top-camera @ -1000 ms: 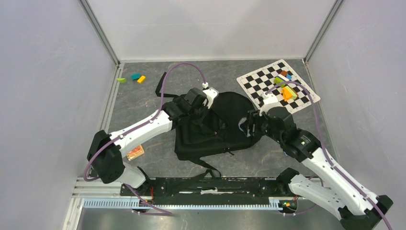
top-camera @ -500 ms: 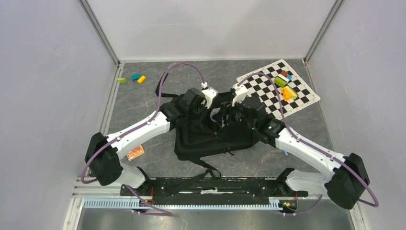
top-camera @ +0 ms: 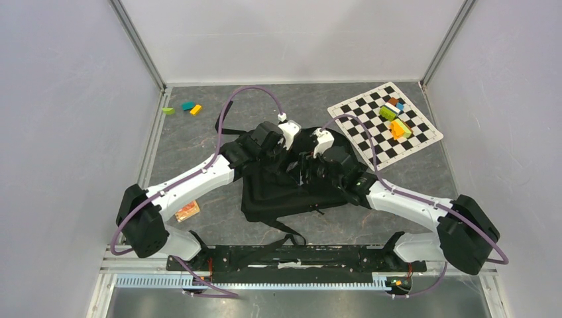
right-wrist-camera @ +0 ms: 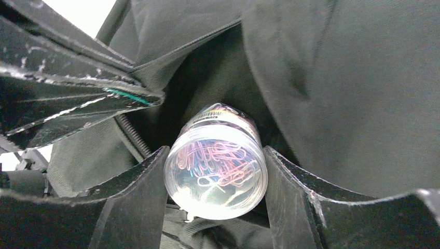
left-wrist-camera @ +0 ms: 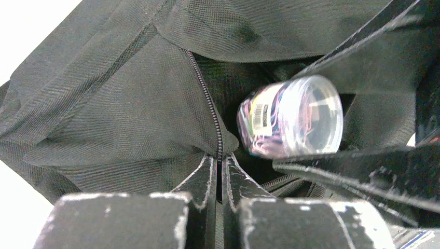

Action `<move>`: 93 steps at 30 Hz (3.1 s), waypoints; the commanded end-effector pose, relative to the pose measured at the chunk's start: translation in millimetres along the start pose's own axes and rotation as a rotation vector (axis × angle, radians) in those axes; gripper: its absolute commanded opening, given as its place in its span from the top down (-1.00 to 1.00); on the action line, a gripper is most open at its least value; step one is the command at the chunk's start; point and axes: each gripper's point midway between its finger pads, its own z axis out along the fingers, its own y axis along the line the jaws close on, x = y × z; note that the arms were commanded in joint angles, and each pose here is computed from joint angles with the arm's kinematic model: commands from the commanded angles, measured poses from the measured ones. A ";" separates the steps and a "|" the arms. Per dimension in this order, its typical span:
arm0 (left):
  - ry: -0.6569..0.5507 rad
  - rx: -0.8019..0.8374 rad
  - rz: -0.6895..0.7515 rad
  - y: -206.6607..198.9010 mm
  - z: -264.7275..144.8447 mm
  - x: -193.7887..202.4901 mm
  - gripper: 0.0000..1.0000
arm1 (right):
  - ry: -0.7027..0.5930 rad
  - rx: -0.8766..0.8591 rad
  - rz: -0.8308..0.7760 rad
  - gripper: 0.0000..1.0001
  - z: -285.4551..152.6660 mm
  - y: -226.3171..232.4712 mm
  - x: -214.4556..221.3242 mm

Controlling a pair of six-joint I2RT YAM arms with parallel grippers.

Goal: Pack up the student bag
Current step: Place the personal item in the student bag.

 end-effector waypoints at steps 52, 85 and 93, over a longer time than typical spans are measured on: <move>-0.092 0.050 0.008 -7.9 -16.1 -24.3 0.96 | 0.019 -0.232 0.041 -0.41 10.8 73.0 6.1; -0.095 0.049 0.012 -7.3 -18.3 -24.9 0.96 | 0.096 -0.291 0.043 0.38 31.6 80.4 19.1; -0.091 0.044 0.014 -6.4 -17.6 -24.3 0.96 | 0.114 -0.353 0.058 0.53 41.9 91.9 23.8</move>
